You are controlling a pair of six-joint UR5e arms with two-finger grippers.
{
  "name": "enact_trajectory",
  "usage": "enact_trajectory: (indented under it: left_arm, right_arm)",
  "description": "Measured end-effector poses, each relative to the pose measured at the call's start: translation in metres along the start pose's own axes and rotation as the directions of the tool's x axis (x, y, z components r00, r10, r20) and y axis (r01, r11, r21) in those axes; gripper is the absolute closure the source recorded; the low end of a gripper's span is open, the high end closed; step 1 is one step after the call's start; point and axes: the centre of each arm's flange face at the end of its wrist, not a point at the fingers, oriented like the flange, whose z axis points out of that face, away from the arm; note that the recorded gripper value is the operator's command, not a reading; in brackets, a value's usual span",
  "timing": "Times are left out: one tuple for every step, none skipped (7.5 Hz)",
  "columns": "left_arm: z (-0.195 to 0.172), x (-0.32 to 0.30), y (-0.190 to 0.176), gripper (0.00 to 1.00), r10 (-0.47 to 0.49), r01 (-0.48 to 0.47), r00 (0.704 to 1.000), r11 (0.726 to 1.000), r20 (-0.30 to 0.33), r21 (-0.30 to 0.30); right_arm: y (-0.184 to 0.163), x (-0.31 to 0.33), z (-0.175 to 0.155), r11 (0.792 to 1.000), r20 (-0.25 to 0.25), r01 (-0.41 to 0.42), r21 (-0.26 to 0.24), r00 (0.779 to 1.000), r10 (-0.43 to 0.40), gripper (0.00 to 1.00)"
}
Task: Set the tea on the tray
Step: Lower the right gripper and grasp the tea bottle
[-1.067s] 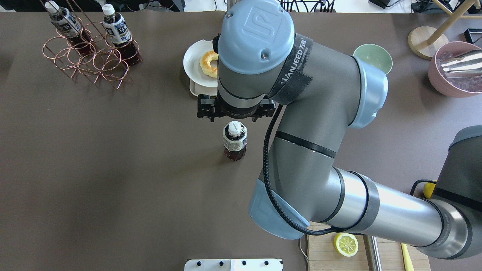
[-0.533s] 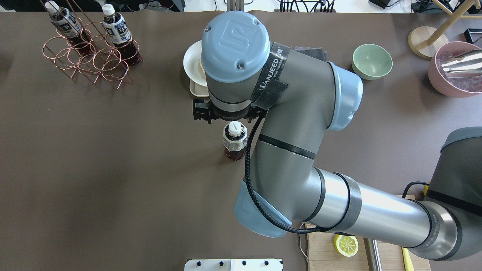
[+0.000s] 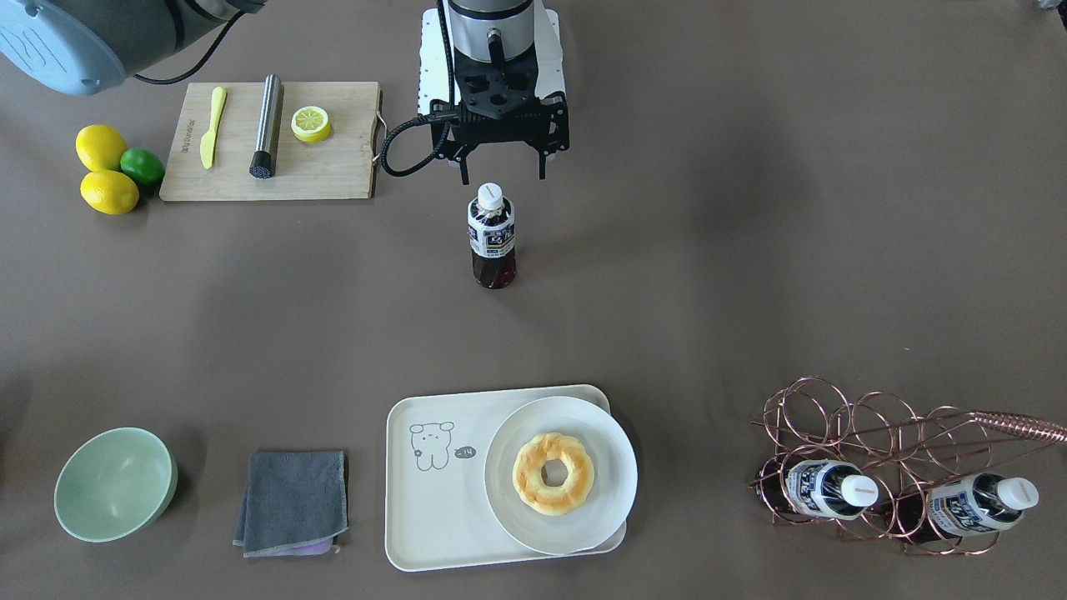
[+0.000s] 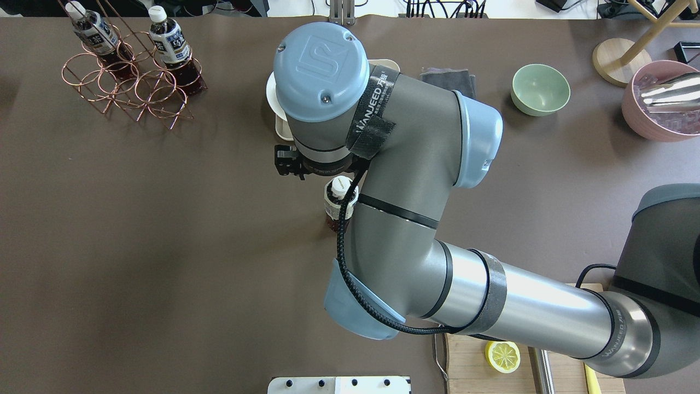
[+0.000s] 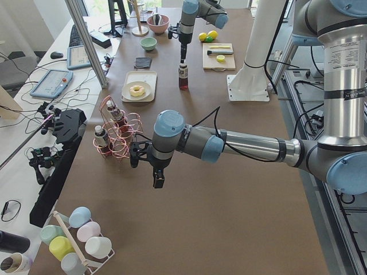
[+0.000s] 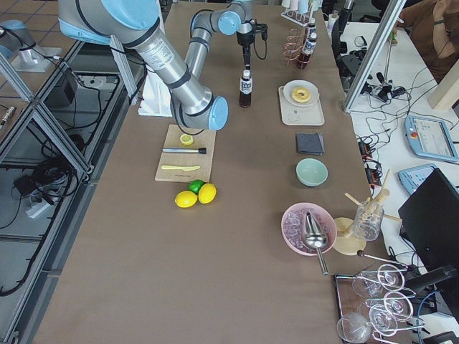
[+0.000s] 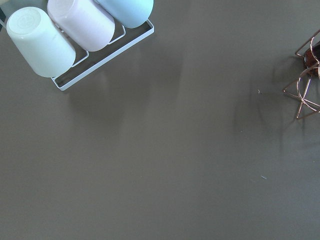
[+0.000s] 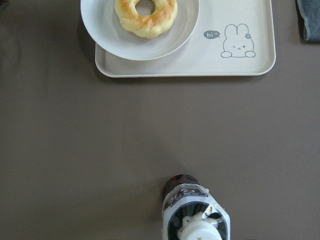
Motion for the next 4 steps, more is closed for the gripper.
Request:
enact_trajectory:
  left_arm:
    - [0.001, -0.001, -0.001, 0.03, -0.001, 0.001, 1.000, 1.000, 0.001, -0.001]
    - [0.002, -0.001, -0.001, 0.03, -0.001, 0.001, 1.000, 1.000, 0.001, -0.001]
    - [0.002, -0.001, -0.002, 0.03, -0.002, 0.002, 1.000, 1.000, 0.001, -0.002]
    - [0.002, -0.001, -0.002, 0.03, -0.002, 0.002, 1.000, 1.000, 0.001, -0.002]
  right_arm:
    - [0.000, 0.002, 0.003, 1.000, -0.006, 0.001, 0.000, 1.000, -0.001, 0.12]
    - [-0.001, 0.004, 0.007, 1.000, -0.014, 0.002, -0.002, 1.000, -0.002, 0.12]
    - [0.000, 0.007, 0.011, 1.000, -0.020, 0.003, -0.005, 1.000, -0.003, 0.12]
    - [0.001, 0.008, 0.015, 1.000, -0.027, 0.002, -0.010, 1.000, -0.002, 0.13]
